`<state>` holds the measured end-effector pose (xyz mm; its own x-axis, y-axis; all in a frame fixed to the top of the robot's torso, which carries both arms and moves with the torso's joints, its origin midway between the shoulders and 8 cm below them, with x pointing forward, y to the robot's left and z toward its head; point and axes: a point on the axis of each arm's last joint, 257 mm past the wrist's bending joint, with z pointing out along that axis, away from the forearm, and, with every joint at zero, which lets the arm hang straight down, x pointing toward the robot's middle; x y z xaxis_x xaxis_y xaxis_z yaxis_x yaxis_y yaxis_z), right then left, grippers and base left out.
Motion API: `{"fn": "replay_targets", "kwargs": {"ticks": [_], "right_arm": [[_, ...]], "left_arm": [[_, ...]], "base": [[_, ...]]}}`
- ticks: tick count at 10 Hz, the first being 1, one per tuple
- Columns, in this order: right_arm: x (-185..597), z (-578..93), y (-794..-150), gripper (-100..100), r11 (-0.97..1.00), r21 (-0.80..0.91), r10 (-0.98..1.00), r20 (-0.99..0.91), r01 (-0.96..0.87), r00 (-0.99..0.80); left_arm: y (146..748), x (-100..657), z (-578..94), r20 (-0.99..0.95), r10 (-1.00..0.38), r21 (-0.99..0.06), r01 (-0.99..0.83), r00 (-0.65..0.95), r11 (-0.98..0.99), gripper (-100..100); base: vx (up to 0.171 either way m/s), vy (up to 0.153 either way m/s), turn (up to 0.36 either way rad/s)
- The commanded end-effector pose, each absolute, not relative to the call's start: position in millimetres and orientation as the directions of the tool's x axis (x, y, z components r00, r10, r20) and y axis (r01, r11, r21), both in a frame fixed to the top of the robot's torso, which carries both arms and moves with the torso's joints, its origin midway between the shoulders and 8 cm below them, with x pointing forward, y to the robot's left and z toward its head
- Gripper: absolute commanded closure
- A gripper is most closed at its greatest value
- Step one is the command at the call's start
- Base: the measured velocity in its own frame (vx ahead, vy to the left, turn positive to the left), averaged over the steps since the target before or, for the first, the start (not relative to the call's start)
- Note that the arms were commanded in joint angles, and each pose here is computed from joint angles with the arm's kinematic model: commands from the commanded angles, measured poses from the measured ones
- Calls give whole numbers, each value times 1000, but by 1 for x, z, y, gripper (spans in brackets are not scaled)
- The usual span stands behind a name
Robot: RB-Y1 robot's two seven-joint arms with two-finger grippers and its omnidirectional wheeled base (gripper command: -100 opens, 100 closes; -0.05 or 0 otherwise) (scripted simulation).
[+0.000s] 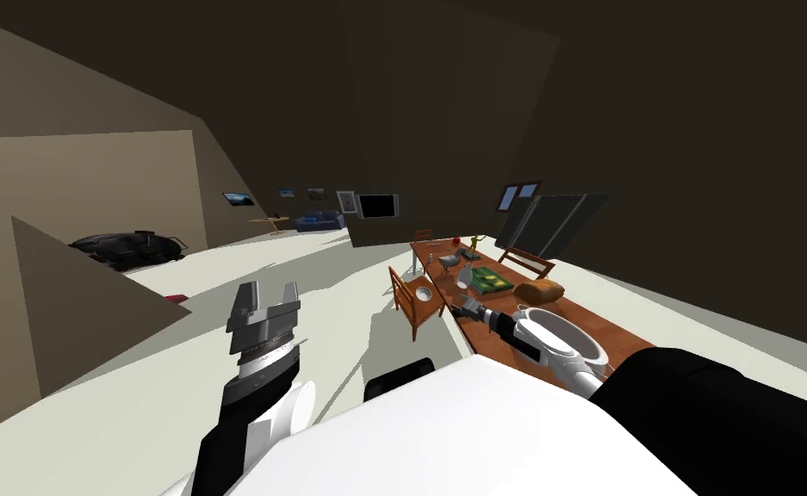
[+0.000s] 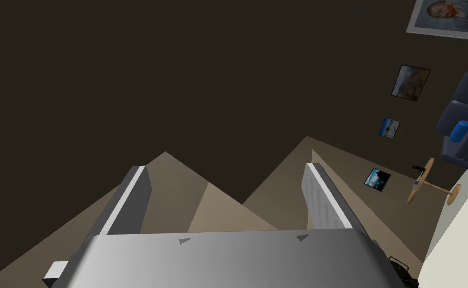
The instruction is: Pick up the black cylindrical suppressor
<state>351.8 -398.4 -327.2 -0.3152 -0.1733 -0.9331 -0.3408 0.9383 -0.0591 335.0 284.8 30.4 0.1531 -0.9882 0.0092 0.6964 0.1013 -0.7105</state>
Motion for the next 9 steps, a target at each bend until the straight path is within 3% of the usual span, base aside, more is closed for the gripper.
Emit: {"fn": "replay_targets", "kwargs": {"ticks": [1,9], "right_arm": [[345,-339,-407,-100,933,-89,-216,-914,-349,-344],[299,-402,-476,-100,875,-246,-446,-744,-417,-498]], "left_arm": [[285,335,30,9,-988,-711,696,153,101,0],[285,335,30,9,-988,-711,696,153,101,0]], "base": [[-34,-28,121],[-28,-13,194]]}}
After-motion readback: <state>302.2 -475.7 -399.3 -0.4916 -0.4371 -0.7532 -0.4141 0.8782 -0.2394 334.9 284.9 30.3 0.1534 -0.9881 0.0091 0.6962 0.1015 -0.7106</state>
